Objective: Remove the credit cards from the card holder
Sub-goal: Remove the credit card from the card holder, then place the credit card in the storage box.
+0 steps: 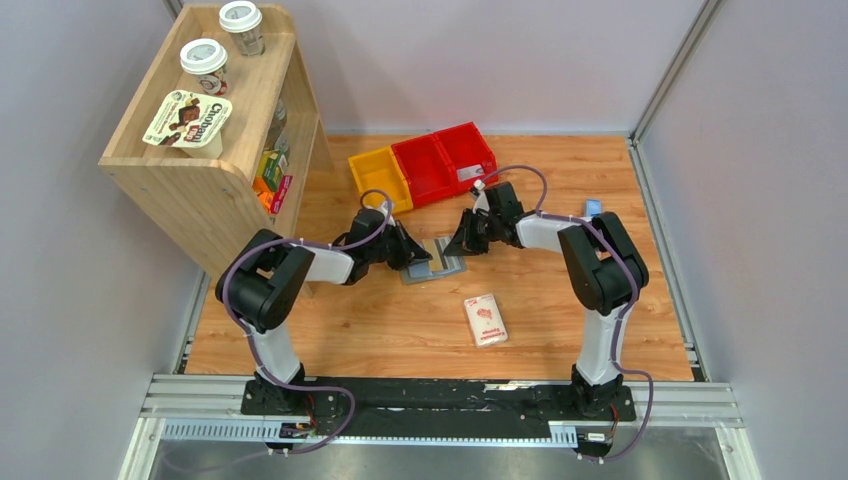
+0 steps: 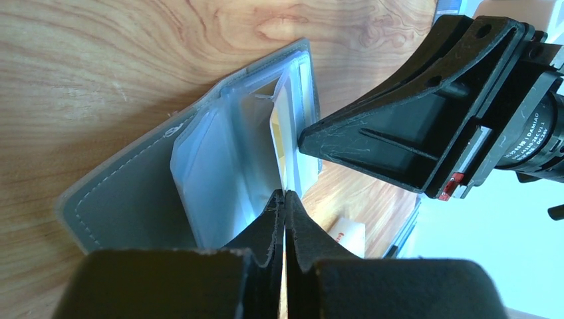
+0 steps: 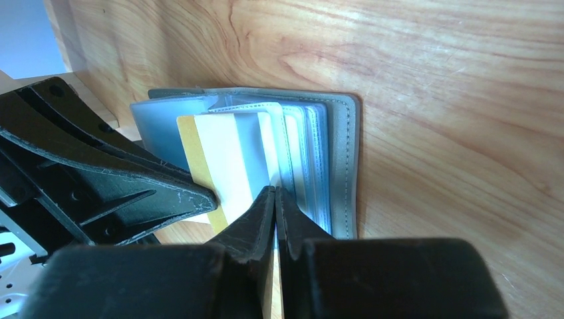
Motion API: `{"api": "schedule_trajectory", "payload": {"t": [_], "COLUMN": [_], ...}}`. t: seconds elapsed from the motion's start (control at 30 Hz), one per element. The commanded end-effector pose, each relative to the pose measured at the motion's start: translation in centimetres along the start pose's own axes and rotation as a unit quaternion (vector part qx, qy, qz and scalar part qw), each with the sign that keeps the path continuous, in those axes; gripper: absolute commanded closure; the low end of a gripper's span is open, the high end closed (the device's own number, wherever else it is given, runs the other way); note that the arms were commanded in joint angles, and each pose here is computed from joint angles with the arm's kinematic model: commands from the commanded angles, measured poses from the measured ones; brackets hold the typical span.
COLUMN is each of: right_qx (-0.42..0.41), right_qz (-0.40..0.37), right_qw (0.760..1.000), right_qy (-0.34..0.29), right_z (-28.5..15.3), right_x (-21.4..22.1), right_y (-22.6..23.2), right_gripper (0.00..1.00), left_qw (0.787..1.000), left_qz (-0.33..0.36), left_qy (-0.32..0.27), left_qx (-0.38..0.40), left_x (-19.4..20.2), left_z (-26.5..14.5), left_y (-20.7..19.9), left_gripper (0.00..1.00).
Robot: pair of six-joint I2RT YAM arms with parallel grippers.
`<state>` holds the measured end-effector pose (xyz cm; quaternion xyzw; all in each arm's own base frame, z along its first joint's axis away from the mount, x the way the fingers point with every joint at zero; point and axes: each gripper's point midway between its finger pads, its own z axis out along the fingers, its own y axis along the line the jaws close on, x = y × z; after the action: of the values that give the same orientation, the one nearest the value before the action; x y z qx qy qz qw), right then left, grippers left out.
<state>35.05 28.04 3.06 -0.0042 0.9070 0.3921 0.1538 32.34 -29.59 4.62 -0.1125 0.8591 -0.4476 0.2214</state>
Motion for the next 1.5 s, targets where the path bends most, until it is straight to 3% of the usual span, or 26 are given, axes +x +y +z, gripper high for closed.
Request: {"api": "schedule_trajectory", "payload": {"t": [0.0, 0.4, 0.7, 0.87, 1.07, 1.17, 1.3, 1.47], "right_qx": [0.093, 0.099, 0.071, 0.038, 0.067, 0.113, 0.162, 0.236], "right_qz": [0.027, 0.028, -0.014, -0.048, -0.075, -0.077, -0.077, -0.08], "right_qw": [0.995, 0.994, 0.997, 0.996, 0.986, 0.976, 0.961, 0.929], "right_qy": [0.035, 0.03, -0.009, -0.062, -0.133, -0.17, -0.209, -0.274], "right_z": [1.2, 1.0, -0.7, -3.6, -8.8, -11.4, -14.8, -19.5], "right_x": [3.3, 3.0, 0.4, -2.0, -3.6, -3.9, -3.0, -1.7], "right_y": [-5.7, -6.0, -2.8, 1.3, 3.6, 2.9, 1.7, -0.9], "right_gripper": [0.92, 0.92, 0.86, 0.67, 0.43, 0.34, 0.26, 0.18], "left_qw": [0.998, 0.993, 0.958, 0.917, 0.856, 0.821, 0.749, 0.698], "left_qz": [0.042, 0.086, 0.223, 0.325, 0.435, 0.487, 0.581, 0.635], "left_qy": [-0.017, -0.001, -0.019, -0.04, -0.057, -0.066, -0.063, -0.056], "left_qx": [0.037, -0.078, -0.177, -0.229, -0.273, -0.29, -0.312, -0.325], "left_x": [-0.7, 0.7, -3.2, -7.4, -11.8, -14.0, -16.0, -18.0], "left_z": [-1.6, -5.1, -9.8, -12.2, -12.6, -11.5, -9.3, -5.4], "left_y": [-2.9, 0.9, -0.6, -3.4, -6.8, -8.5, -10.8, -11.6], "left_gripper": [1.0, 1.0, 1.0, 1.0, 1.0, 1.0, 1.0, 1.0]}}
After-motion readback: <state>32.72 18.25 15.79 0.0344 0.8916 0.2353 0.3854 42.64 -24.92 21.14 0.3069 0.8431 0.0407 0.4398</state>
